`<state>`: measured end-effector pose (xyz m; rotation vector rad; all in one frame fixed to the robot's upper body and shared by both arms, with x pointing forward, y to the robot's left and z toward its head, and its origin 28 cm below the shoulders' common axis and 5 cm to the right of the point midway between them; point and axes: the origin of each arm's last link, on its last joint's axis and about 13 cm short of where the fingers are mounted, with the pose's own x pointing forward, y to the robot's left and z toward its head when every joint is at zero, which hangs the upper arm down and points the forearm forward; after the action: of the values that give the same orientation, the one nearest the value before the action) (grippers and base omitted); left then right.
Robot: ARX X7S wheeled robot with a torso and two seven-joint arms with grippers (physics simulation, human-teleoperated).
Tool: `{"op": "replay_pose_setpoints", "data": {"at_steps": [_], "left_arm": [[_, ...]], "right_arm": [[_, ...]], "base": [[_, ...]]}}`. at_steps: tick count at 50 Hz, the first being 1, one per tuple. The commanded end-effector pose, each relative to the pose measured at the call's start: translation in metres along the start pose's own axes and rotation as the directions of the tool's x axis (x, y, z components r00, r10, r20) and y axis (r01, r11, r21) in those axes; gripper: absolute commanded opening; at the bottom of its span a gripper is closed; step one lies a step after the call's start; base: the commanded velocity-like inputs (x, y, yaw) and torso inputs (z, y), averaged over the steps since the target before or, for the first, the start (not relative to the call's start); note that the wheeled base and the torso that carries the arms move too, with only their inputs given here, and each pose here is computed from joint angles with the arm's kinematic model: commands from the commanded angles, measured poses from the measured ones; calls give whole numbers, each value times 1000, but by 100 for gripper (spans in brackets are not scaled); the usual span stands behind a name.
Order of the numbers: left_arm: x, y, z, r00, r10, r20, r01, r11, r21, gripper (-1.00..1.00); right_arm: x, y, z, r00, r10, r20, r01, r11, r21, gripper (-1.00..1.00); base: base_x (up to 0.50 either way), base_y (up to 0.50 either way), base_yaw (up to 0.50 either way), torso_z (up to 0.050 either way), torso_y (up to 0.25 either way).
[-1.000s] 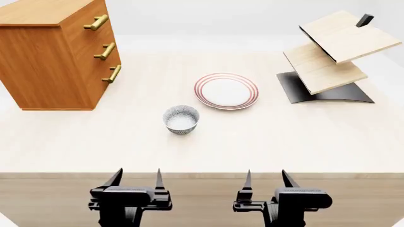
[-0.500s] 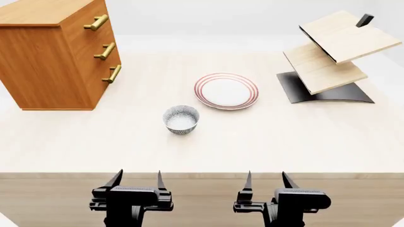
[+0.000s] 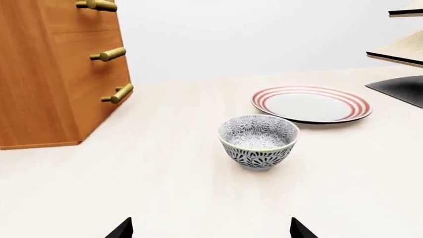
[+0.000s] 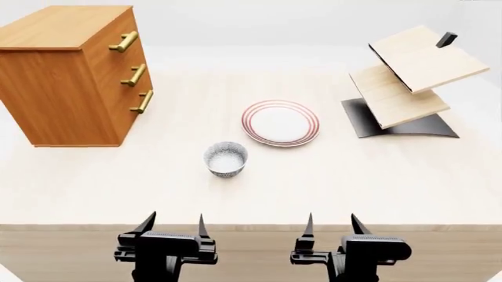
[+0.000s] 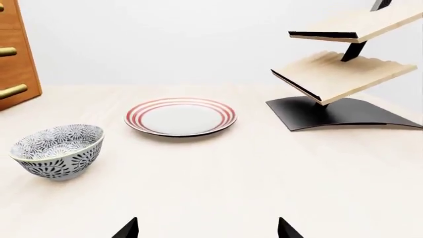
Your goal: Open the top drawer of the cabinet and put the bowl in it.
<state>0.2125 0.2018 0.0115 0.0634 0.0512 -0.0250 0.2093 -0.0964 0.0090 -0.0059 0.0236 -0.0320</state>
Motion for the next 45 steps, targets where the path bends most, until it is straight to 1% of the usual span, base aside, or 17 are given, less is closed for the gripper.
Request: {"op": "replay_pose_setpoints", "data": {"at_steps": [1,13,19,24,28,30,40,42,43,45], "left_arm": [[1,0,0,1000,5,10,-5,1000,4,100],[-1,0,5,1000,8,14,-8,1000,11,100],[-2,1,18,999,2,32,-2,1000,27,100],[-1,4,44,998,-20,60,17,999,44,100],[1,9,68,996,-30,81,23,997,79,100],[3,12,78,996,-19,85,10,994,106,100],[8,25,135,995,-32,95,18,990,140,100],[9,27,146,996,-46,73,35,988,153,100],[9,28,150,998,-55,42,47,984,170,100],[10,30,159,997,-66,36,59,983,174,100]], "right_arm": [[1,0,1,1000,5,4,-5,1000,3,100],[-1,-1,5,1000,-1,15,1,1000,3,100],[-3,-4,19,999,-13,51,13,1000,-6,100],[-6,-9,40,995,-19,94,22,999,-35,100],[-9,-14,63,993,-19,118,26,998,-57,100],[-10,-17,76,992,-18,125,25,998,-62,100],[-16,-30,137,987,1,158,18,993,-115,100],[-16,-32,147,987,2,161,19,992,-127,100],[-16,-32,151,987,2,161,19,991,-131,100],[-15,-33,159,988,2,155,20,990,-142,100]], "base": [[0,0,0,50,0],[0,0,0,50,0],[0,0,0,50,0],[0,0,0,50,0],[0,0,0,50,0],[0,0,0,50,0],[0,0,0,2,0],[0,0,0,0,0],[0,0,0,0,0],[0,0,0,0,0]]}}
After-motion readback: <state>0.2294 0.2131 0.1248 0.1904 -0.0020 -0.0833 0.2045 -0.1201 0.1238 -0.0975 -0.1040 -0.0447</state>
